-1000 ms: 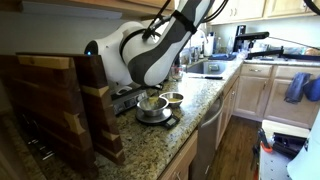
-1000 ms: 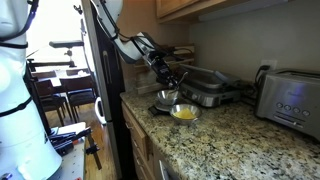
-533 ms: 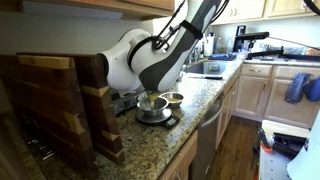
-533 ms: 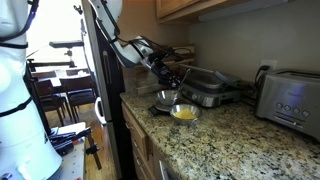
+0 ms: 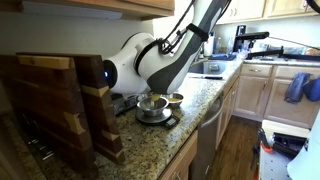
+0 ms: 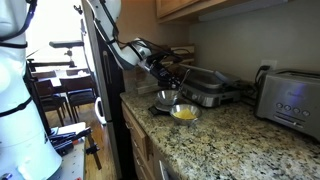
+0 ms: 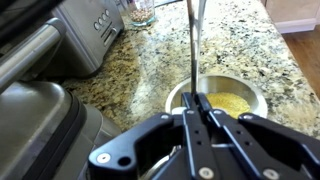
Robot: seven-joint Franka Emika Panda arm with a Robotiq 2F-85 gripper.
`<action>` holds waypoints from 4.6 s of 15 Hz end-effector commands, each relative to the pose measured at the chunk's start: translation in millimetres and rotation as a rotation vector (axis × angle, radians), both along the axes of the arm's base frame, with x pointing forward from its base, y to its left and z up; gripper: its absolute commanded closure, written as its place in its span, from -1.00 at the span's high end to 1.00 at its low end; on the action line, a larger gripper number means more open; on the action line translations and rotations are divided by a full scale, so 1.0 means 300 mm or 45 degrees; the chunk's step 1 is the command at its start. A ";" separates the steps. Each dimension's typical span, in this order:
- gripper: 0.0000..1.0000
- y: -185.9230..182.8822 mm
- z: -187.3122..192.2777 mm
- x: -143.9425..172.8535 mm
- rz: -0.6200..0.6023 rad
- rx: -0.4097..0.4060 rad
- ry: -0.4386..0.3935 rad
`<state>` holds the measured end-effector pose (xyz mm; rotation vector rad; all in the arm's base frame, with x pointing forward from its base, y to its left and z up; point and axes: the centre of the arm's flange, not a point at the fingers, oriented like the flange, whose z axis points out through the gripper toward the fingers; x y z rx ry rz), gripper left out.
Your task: Use the spoon to scoop out some of the contents from the silver bowl on the right into the bowl on the left
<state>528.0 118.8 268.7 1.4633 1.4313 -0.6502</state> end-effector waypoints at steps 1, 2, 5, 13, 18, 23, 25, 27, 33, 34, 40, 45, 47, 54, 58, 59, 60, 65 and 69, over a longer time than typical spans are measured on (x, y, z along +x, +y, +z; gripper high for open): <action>-0.94 -0.043 0.050 -0.095 0.066 0.022 -0.066; -0.94 -0.048 0.053 -0.106 0.081 0.028 -0.081; -0.94 -0.063 0.072 -0.131 0.120 0.059 -0.091; -0.94 -0.104 0.082 -0.195 0.275 0.154 -0.153; -0.94 -0.034 0.078 -0.242 0.366 0.204 -0.247; -0.94 0.036 0.069 -0.293 0.473 0.223 -0.400; -0.94 0.014 0.058 -0.298 0.506 0.193 -0.444; -0.94 -0.010 0.039 -0.305 0.541 0.164 -0.484; -0.94 -0.056 0.006 -0.311 0.636 0.172 -0.655; -0.94 -0.068 0.006 -0.309 0.644 0.183 -0.697; -0.94 -0.147 0.022 -0.290 0.653 0.247 -0.885; -0.94 -0.196 0.037 -0.263 0.616 0.330 -0.980; -0.94 -0.209 0.048 -0.248 0.570 0.359 -0.964; -0.94 -0.081 0.116 -0.265 0.355 0.482 -0.839; -0.94 0.023 0.165 -0.284 0.223 0.545 -0.774; -0.94 0.046 0.174 -0.289 0.195 0.555 -0.759; -0.94 0.069 0.181 -0.295 0.172 0.564 -0.743; -0.94 0.160 0.182 -0.326 0.098 0.571 -0.699; -0.94 0.178 0.183 -0.360 -0.042 0.515 -0.630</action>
